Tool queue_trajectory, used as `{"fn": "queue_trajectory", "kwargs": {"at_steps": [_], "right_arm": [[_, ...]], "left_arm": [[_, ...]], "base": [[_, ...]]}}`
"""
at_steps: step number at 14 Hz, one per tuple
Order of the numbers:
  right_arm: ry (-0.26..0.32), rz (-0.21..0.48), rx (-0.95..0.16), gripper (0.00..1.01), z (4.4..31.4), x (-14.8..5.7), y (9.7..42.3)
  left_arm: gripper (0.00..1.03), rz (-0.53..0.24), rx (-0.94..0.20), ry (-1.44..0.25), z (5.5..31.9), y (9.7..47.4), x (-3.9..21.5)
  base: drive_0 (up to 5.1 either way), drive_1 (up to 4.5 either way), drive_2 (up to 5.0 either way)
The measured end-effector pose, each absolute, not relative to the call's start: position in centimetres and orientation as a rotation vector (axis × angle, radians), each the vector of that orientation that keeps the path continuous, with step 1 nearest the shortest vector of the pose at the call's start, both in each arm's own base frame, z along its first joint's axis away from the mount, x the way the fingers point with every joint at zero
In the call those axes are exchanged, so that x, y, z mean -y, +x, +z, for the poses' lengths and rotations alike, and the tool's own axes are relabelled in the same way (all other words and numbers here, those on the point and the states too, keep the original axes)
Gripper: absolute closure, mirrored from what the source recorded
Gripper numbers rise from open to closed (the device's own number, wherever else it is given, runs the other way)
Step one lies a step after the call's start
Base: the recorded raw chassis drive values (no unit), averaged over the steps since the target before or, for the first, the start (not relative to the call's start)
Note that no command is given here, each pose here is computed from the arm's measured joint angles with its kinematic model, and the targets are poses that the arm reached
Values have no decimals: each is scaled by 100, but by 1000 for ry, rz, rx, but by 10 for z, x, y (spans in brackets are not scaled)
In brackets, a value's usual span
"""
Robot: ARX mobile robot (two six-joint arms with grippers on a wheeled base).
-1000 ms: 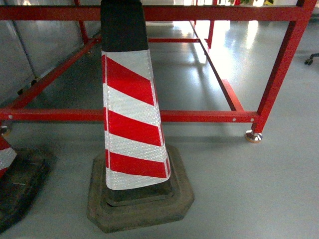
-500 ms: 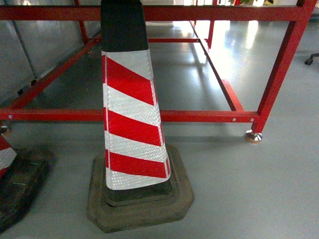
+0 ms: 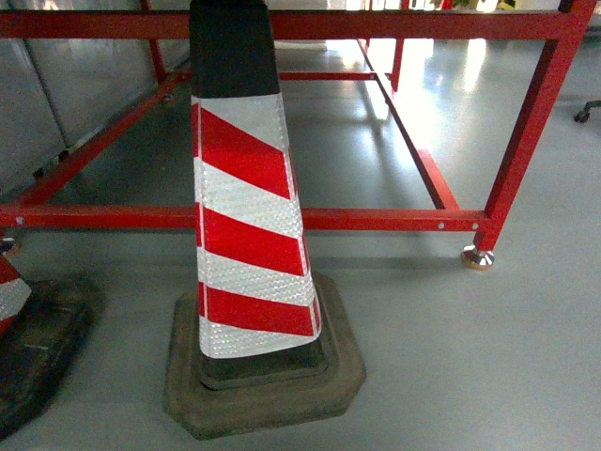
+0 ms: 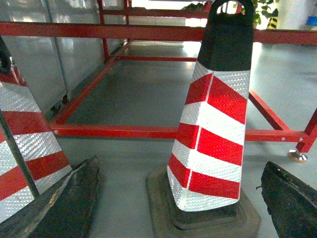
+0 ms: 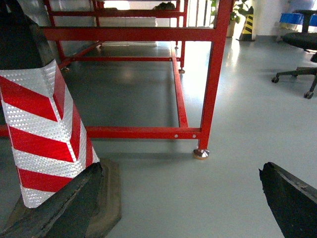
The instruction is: Pick blue part to blue bin on bottom shelf
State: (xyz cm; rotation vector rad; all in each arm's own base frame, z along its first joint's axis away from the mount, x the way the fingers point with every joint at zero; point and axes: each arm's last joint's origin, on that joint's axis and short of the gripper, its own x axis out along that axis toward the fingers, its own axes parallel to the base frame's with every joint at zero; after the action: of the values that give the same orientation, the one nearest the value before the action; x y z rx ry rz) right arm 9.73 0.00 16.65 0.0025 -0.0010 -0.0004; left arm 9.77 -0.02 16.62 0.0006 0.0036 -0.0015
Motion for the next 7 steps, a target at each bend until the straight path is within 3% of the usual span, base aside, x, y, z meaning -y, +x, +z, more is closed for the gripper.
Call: {"fn": "queue_trajectory", "kwargs": {"at_steps": [7], "right_arm": [[2, 0, 1, 3, 167, 0, 97]], "left_arm": [[5, -2, -4, 1, 166, 98, 0]], "base": [[0, 0, 0]]}}
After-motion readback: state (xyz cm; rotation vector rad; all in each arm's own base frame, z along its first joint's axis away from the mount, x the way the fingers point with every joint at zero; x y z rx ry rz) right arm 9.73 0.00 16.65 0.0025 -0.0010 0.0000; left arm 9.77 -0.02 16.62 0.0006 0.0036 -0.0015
